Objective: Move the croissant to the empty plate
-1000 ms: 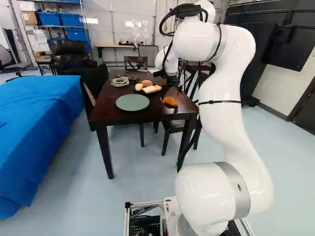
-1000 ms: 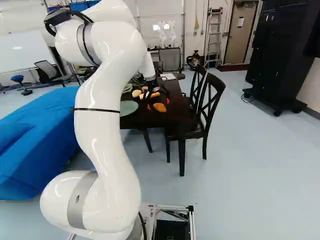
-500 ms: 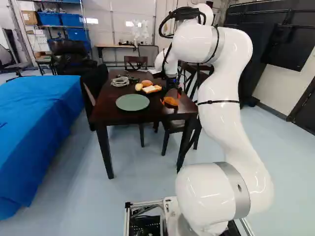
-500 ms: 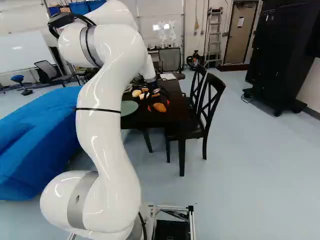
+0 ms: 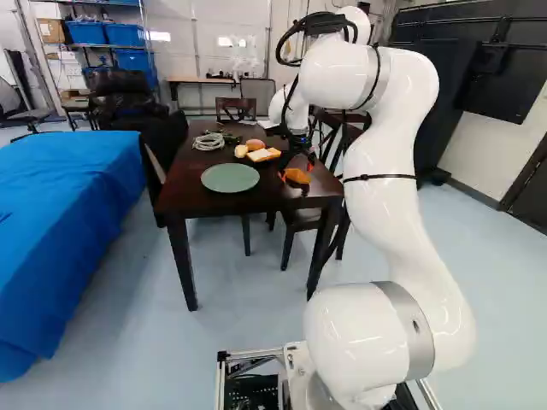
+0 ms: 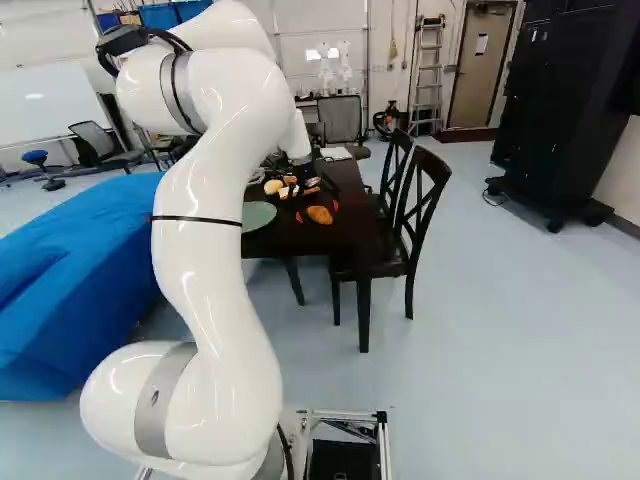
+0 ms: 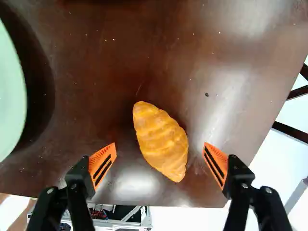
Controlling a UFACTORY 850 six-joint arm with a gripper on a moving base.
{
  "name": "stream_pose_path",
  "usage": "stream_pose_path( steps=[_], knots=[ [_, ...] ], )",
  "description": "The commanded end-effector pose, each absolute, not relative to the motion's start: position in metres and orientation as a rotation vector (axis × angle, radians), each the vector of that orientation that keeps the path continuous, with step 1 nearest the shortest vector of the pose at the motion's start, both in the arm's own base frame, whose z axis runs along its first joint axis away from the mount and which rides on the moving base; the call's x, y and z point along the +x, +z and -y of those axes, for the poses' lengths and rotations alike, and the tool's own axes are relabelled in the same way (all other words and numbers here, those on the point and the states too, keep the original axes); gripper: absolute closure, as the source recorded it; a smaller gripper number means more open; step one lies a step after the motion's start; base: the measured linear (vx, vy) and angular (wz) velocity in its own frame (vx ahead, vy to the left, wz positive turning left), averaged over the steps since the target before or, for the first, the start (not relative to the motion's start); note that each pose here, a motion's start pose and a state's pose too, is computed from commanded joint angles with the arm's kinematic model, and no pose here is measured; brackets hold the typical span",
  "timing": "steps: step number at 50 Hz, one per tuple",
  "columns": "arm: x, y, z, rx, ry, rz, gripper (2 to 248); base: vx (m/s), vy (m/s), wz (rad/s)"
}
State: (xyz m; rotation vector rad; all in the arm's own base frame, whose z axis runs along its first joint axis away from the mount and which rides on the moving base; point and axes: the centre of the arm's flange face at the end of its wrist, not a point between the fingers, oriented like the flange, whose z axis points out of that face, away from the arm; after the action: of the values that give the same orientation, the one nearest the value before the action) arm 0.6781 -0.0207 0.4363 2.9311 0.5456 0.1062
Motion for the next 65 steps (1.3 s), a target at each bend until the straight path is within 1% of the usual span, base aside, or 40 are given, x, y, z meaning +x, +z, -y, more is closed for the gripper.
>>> stream_pose_path(
  steps=[5,6,11,12,16,17,21,22,26,27,32,33,37,38,42,43,47,48,53,54,58,59,63,64,65],
  knots=[
    [0.6781,0.4363,0.0207,2.931,0.106,-0.546,9,0.000,0.000,0.000],
    [0.6781,0.4363,0.0207,2.931,0.106,-0.546,15,0.000,0.000,0.000],
    [0.6781,0.4363,0.0207,2.931,0.106,-0.546,15,0.000,0.000,0.000],
    [0.6781,0.4363,0.0207,2.931,0.106,-0.546,28,0.000,0.000,0.000],
    [0.6781,0.4363,0.0207,2.931,0.106,-0.546,28,0.000,0.000,0.000],
    [0.6781,0.4363,0.0207,2.931,0.106,-0.546,40,0.000,0.000,0.000],
    [0.6782,0.4363,0.0207,2.931,0.107,-0.546,40,0.000,0.000,0.000],
    [0.6782,0.4363,0.0207,2.931,0.107,-0.546,52,0.000,0.000,0.000],
    [0.6785,0.4363,0.0207,2.930,0.113,-0.546,52,0.000,0.000,0.000],
    [0.6786,0.4363,0.0207,2.930,0.114,-0.546,64,0.000,0.000,0.000],
    [0.6792,0.4364,0.0206,2.929,0.124,-0.547,64,0.000,0.000,0.000],
    [0.6793,0.4364,0.0206,2.929,0.126,-0.547,74,0.000,0.000,0.000],
    [0.6798,0.4365,0.0205,2.928,0.135,-0.547,74,0.000,0.000,0.000],
    [0.6799,0.4365,0.0205,2.928,0.136,-0.547,82,0.000,0.000,0.000],
    [0.6800,0.4365,0.0205,2.928,0.138,-0.547,82,0.000,0.000,0.000],
    [0.6800,0.4365,0.0205,2.928,0.138,-0.547,91,0.000,0.000,0.000],
    [0.6800,0.4365,0.0205,2.928,0.138,-0.547,91,0.000,0.000,0.000],
    [0.6800,0.4365,0.0205,2.928,0.138,-0.547,101,0.000,0.000,0.000],
    [0.6800,0.4365,0.0205,2.928,0.138,-0.547,101,0.000,0.000,0.000],
    [0.6800,0.4365,0.0205,2.928,0.138,-0.547,111,0.000,0.000,0.000],
    [0.6800,0.4365,0.0205,2.928,0.138,-0.547,111,0.000,0.000,0.000],
    [0.6800,0.4365,0.0205,2.928,0.138,-0.547,120,0.000,0.000,0.000],
    [0.6800,0.4365,0.0205,2.928,0.138,-0.547,120,0.000,0.000,0.000],
    [0.6800,0.4365,0.0205,2.928,0.138,-0.547,129,0.000,0.000,0.000],
    [0.6800,0.4365,0.0205,2.928,0.138,-0.547,129,0.000,0.000,0.000]
  ],
)
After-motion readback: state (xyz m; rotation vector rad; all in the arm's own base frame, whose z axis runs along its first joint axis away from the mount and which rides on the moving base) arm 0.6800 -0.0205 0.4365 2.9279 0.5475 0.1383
